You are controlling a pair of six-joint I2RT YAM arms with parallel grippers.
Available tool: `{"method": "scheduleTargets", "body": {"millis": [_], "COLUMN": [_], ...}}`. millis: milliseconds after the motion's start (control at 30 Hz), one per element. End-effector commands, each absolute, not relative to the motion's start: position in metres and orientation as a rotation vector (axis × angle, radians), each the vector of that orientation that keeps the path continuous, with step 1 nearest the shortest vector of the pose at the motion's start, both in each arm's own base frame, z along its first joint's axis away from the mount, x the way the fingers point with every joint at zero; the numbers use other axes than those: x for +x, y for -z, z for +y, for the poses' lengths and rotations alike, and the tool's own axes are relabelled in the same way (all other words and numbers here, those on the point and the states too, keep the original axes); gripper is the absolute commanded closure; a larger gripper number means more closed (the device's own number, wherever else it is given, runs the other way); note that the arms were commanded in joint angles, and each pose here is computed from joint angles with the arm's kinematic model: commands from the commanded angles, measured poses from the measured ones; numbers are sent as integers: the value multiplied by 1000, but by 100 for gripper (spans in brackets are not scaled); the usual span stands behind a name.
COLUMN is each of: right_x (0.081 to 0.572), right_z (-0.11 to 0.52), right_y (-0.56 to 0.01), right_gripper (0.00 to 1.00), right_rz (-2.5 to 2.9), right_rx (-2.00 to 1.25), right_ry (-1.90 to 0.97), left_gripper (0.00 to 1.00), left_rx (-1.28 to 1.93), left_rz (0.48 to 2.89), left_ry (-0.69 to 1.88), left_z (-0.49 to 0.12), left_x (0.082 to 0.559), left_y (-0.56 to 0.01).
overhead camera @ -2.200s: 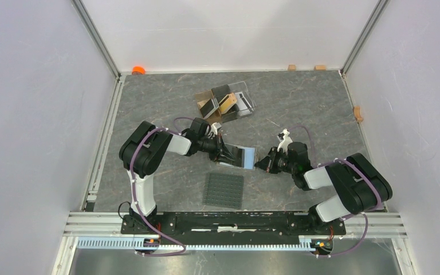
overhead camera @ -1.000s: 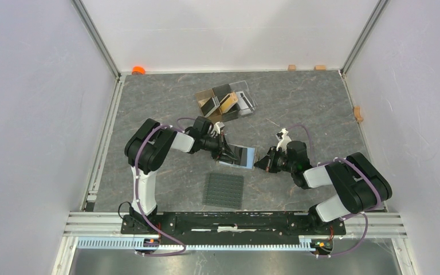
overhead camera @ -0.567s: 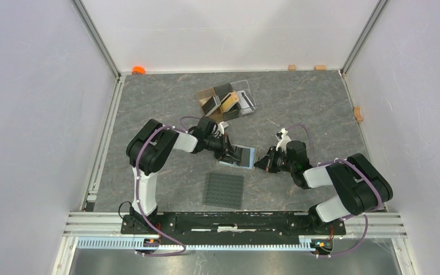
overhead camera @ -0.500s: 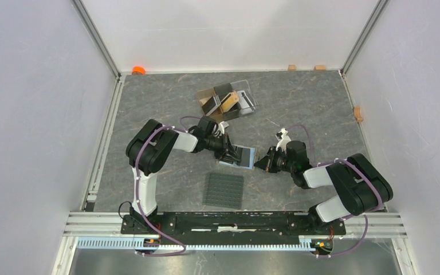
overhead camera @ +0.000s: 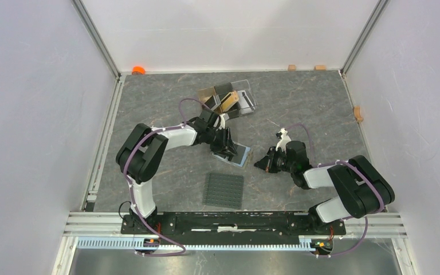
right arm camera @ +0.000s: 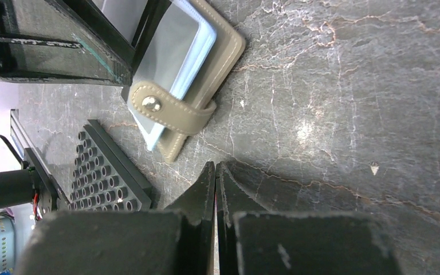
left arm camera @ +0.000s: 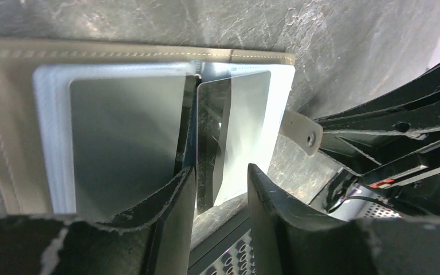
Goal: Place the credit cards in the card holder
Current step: Insert the credit card into the card holder.
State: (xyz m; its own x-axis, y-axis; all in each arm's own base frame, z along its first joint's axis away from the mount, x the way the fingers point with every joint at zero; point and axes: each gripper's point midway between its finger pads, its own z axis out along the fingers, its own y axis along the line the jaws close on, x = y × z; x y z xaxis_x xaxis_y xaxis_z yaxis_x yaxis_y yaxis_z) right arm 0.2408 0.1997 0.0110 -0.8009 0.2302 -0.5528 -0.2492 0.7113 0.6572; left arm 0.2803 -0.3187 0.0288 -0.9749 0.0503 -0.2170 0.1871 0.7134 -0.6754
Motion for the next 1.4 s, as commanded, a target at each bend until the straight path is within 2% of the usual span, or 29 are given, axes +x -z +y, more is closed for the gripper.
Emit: {"method": "scheduleTargets", "body": {"millis": [0,300,567,733,900,1367], "right_x": [238,240,254,258,264,296], "right_z": [188,191,188,202,216,213], "right_y": [5,-7,-30,-39,-42,-47], "right_gripper": [100,98,46,32,29,37], "right_rz": [2353,2304,2231,2209,2194,2150], "right_rx": [-12,-57,-159,-225,-246,-219], "right_ry": [-900,-918,-719,-665,-648,-498], "left_gripper": [54,49,47,46,46,46], "left_rx": [308,437,470,491,519,532], "left_rz": [2691,2563,2621,2619,2611,2580], "left_ry": [940,1035,1056,1083,1119,1110], "left_z": [-302,-313,-318,-329,-340,-344], "left_x": [291,294,285,280,274,275], "left_y": [-39,-73,-56,-53,-51,-59]}}
